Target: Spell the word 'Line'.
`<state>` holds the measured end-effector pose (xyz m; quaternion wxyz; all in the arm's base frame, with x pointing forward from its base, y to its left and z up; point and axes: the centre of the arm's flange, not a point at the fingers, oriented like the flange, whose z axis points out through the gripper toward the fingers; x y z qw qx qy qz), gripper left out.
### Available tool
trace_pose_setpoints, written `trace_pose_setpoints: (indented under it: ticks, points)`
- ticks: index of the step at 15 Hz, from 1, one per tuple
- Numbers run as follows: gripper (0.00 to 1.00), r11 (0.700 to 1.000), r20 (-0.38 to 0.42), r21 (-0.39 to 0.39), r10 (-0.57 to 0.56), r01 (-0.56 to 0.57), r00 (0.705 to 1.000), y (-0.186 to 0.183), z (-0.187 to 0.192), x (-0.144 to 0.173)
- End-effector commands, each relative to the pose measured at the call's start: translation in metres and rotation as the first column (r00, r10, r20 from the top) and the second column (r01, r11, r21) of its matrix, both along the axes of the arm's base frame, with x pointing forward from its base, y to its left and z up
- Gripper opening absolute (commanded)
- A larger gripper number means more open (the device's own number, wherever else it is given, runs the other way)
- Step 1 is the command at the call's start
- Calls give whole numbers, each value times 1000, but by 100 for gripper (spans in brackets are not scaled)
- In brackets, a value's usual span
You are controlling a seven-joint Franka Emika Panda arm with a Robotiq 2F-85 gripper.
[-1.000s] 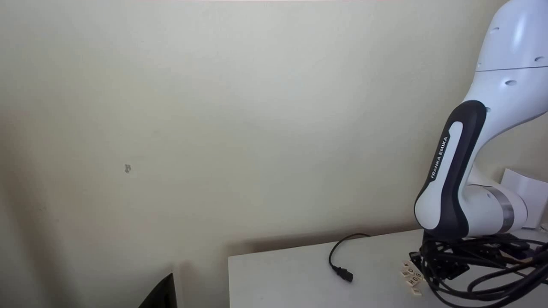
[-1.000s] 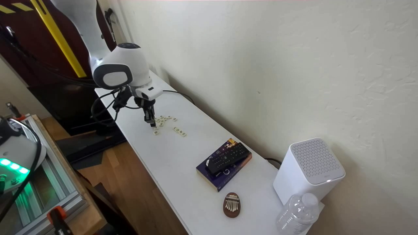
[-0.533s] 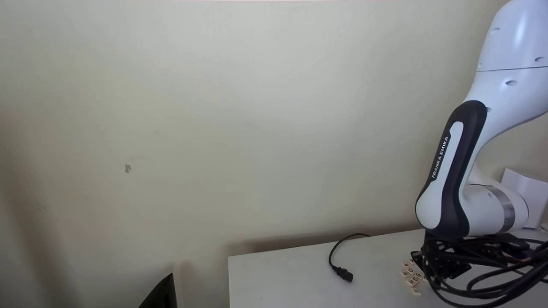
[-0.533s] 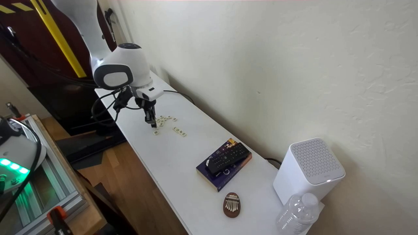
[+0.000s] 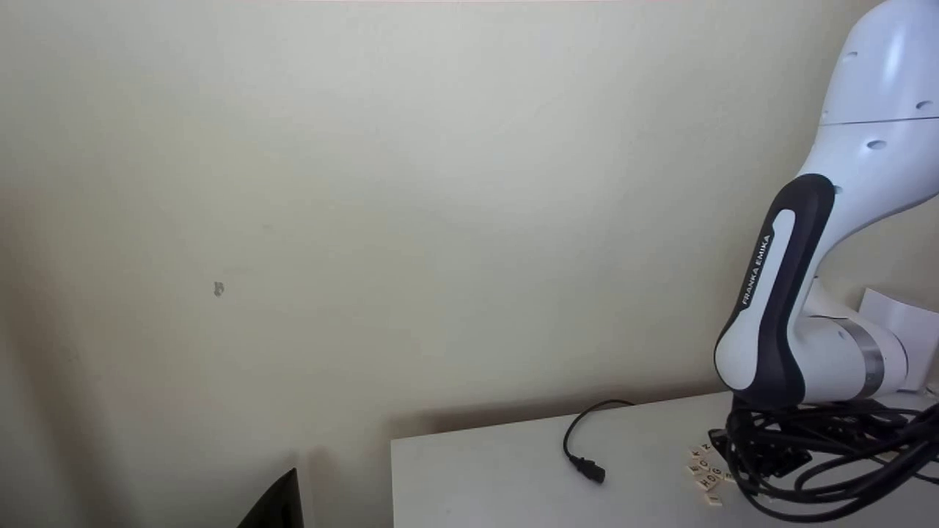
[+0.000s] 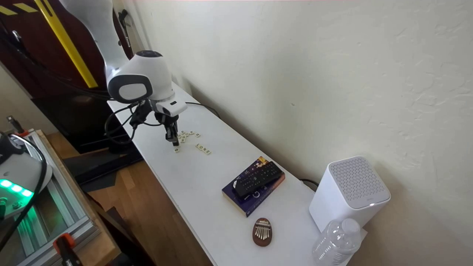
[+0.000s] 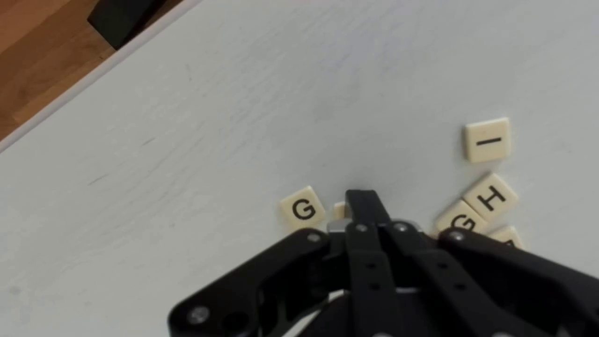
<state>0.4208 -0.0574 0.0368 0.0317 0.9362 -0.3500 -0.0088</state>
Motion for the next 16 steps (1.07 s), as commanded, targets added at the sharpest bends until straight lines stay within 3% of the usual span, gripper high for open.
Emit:
trace_pose_setpoints:
  ticks: [1,16]
  points:
    - [0,999,-6,13,-40,40,999,-12,-10,4]
    - [0,955,6,49,-294,293,956,-75,-12,7]
